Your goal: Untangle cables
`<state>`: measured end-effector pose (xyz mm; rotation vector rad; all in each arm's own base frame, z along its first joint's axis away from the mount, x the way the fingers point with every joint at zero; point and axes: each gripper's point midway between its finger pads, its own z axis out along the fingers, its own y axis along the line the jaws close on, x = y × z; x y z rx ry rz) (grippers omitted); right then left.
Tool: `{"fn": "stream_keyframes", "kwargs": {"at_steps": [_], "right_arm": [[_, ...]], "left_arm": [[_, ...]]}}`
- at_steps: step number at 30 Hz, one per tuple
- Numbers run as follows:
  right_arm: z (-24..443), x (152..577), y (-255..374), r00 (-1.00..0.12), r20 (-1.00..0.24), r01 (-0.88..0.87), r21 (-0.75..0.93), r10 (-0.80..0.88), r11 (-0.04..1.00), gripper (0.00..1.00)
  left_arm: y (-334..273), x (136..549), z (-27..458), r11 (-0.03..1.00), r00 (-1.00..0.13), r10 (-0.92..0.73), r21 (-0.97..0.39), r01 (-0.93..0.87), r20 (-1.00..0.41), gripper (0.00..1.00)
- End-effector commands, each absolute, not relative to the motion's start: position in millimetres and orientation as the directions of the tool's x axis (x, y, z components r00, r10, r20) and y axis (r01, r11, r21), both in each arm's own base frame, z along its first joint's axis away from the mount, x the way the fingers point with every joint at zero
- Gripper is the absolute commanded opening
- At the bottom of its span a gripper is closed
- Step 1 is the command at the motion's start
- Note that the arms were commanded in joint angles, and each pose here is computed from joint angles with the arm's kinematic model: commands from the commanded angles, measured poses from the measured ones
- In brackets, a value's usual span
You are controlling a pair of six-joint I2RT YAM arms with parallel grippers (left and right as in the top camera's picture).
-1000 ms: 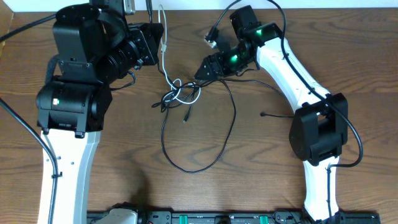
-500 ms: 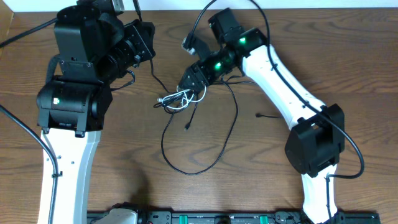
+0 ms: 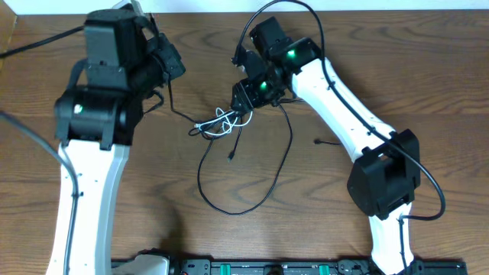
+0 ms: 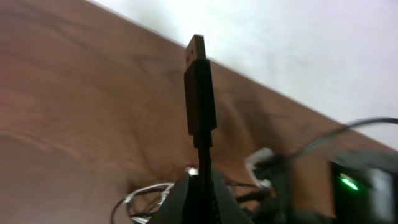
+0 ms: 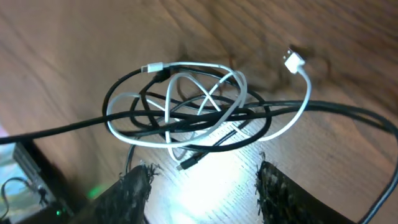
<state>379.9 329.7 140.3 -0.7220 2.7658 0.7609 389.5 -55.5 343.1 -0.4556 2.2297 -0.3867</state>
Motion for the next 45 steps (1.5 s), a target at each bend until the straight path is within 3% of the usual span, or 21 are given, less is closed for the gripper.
{"fn": "stream_keyframes", "kwargs": {"at_steps": [1, 9, 16, 29, 34, 38, 45], "right_arm": [[137, 369, 341, -0.884, -0.278, -0.459, 0.362, -0.376, 0.811, 0.53], [127, 353, 357, -0.883, -0.268, -0.457, 0.295, -0.386, 0.839, 0.52], [111, 349, 359, -0.886, -0.238, -0.456, 0.282, -0.399, 0.844, 0.48], [71, 350, 363, -0.891, -0.18, -0.452, 0.265, -0.416, 0.852, 0.33], [64, 356, 365, -0.892, -0.189, -0.449, 0.267, -0.411, 0.852, 0.16], [88, 370, 361, -0.889, -0.247, -0.447, 0.279, -0.387, 0.85, 0.01], [180, 384, 334, -0.859, -0.397, -0.462, 0.329, -0.324, 0.823, 0.01]], "left_arm": [[-30, 401, 317, 0.886, -0.613, -0.463, -0.345, -0.309, -0.64, 0.08], [16, 417, 243, 0.844, -0.687, -0.531, -0.243, -0.477, -0.496, 0.08], [27, 422, 208, 0.827, -0.72, -0.559, -0.216, -0.518, -0.412, 0.08], [27, 420, 200, 0.827, -0.733, -0.56, -0.202, -0.525, -0.387, 0.08], [27, 420, 200, 0.827, -0.733, -0.56, -0.202, -0.525, -0.387, 0.08], [27, 420, 200, 0.827, -0.733, -0.56, -0.202, -0.525, -0.387, 0.08], [26, 420, 199, 0.827, -0.734, -0.559, -0.201, -0.525, -0.385, 0.08]]}}
